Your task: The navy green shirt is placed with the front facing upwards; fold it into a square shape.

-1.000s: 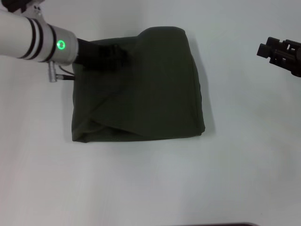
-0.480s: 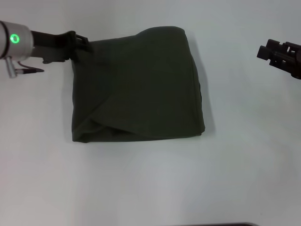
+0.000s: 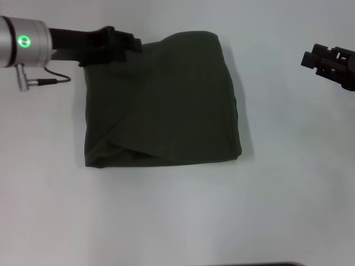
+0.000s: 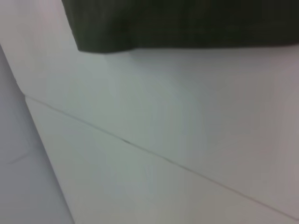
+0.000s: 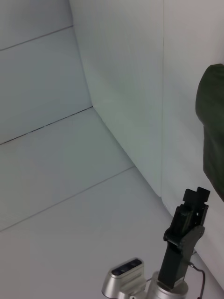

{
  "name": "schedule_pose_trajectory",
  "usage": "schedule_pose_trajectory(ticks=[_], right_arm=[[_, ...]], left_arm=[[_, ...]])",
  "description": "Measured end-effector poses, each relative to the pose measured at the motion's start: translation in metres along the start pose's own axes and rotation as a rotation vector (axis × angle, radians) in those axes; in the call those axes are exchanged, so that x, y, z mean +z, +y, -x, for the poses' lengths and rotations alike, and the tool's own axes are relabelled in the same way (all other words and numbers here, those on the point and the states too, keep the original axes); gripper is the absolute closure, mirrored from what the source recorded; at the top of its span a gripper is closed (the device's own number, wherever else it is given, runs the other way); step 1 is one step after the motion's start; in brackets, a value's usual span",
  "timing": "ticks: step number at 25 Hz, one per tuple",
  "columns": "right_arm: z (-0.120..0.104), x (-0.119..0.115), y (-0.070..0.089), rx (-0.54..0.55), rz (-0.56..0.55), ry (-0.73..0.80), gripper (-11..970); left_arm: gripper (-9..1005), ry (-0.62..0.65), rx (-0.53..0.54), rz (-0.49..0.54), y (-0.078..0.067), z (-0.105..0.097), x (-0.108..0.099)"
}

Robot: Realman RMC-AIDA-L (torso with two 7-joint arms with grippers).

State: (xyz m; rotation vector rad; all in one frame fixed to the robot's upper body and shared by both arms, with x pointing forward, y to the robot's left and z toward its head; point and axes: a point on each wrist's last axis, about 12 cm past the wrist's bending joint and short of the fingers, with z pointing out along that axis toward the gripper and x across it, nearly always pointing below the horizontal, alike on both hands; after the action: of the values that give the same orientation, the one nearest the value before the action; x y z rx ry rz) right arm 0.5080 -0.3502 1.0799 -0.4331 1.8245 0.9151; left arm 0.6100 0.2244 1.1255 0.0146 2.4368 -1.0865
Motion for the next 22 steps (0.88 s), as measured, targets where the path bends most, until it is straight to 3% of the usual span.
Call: schedule_pose_trajectory(ticks=[8,14,22], right_arm=[[0.000,-0.001,-0.001,-0.002,-0.002,0.004,464],[0.000,-0.001,-0.001,-0.005,-0.006,0.005,463],[-0.002,0.000,-0.002,-0.005,-0.013,0.028,464]], left_arm=[[510,0.094,-0.014,0.006,0.016,-0.014,-0.006],[509,0.142,-0.042,0.104,0.033,-0.023,-0.008],[509,0.077,-0.106,0.128,0.051,-0.019,-0.028]])
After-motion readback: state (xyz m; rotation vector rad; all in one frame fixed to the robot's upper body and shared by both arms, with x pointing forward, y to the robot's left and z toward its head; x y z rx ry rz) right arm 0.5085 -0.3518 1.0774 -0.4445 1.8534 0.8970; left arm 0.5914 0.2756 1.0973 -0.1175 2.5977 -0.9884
